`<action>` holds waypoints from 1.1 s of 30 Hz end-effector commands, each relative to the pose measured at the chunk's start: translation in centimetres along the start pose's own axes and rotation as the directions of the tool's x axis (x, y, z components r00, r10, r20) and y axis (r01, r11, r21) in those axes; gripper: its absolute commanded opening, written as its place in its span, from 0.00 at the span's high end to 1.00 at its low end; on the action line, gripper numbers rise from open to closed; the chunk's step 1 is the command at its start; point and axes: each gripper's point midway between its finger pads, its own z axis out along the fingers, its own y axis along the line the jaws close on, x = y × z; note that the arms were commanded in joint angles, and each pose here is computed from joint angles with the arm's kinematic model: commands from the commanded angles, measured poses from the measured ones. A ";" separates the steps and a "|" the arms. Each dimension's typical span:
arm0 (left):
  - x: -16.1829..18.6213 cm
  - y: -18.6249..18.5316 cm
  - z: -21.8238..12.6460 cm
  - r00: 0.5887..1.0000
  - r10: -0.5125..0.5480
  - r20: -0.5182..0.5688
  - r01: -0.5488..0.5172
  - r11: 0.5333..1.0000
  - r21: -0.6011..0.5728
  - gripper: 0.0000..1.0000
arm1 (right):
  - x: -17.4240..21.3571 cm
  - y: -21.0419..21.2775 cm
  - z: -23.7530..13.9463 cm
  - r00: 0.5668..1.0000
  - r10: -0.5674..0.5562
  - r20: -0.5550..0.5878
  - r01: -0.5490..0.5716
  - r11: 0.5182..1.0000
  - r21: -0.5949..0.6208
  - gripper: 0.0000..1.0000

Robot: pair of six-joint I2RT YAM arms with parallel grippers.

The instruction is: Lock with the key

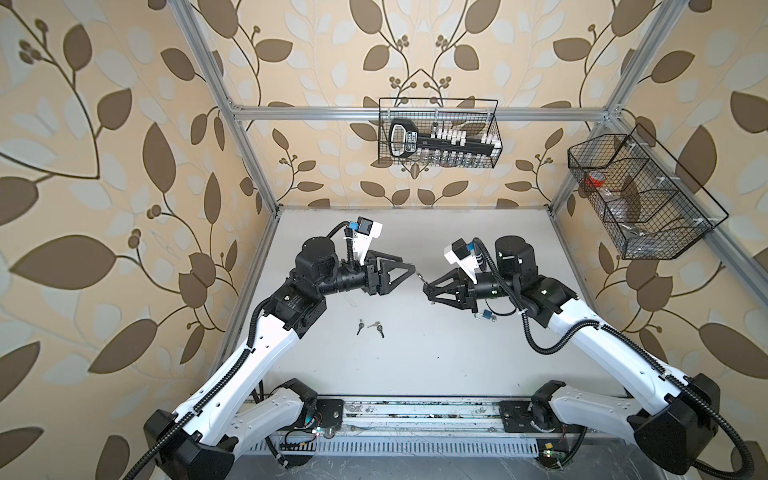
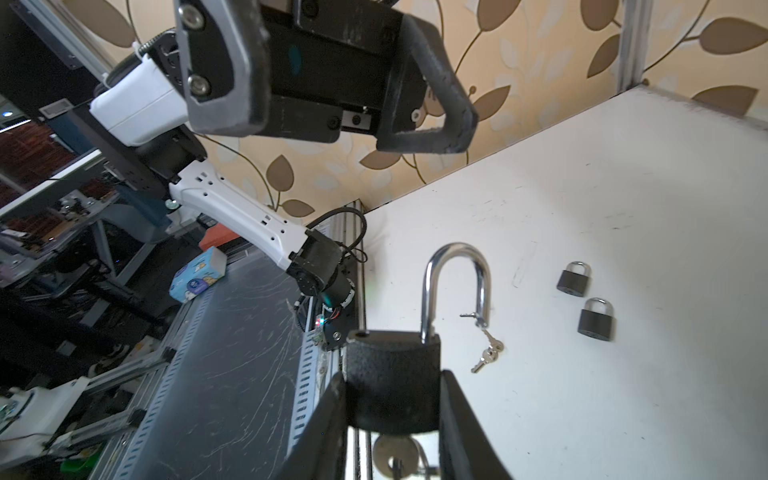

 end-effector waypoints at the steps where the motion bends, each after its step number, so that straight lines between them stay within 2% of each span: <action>1: -1.0 -2.9 0.3 0.998 0.070 0.006 -0.070 0.991 0.112 0.33 | -2.0 2.6 0.3 0.997 -0.073 0.028 0.076 0.991 -0.110 1.00; 6: 0.1 -3.3 1.1 0.996 0.076 -0.039 -0.069 0.985 0.156 0.39 | -2.6 3.6 0.8 0.995 -0.091 0.038 0.096 0.984 -0.151 1.00; 11: 0.6 -3.9 1.2 0.995 0.083 -0.058 -0.071 0.980 0.186 0.43 | -2.9 3.3 0.5 0.994 -0.102 0.049 0.107 0.988 -0.113 1.00; 16: 0.8 -4.2 0.8 0.994 0.093 -0.053 -0.081 0.978 0.191 0.54 | -3.1 2.4 0.0 0.993 -0.100 0.062 0.104 0.993 -0.059 1.00; 18: 0.8 -4.2 0.7 0.994 0.093 -0.056 -0.080 0.978 0.190 0.59 | -3.2 2.3 -0.3 0.993 -0.098 0.068 0.102 0.994 -0.051 1.00; 29: 1.0 -3.7 0.8 0.995 0.086 -0.057 -0.076 0.984 0.160 0.69 | -3.4 2.4 -0.8 0.991 -0.098 0.088 0.103 0.994 -0.047 1.00; 33: 0.9 -3.4 0.7 0.995 0.084 -0.052 -0.076 0.987 0.144 0.76 | -3.4 2.5 -0.9 0.990 -0.106 0.094 0.110 0.993 -0.044 1.00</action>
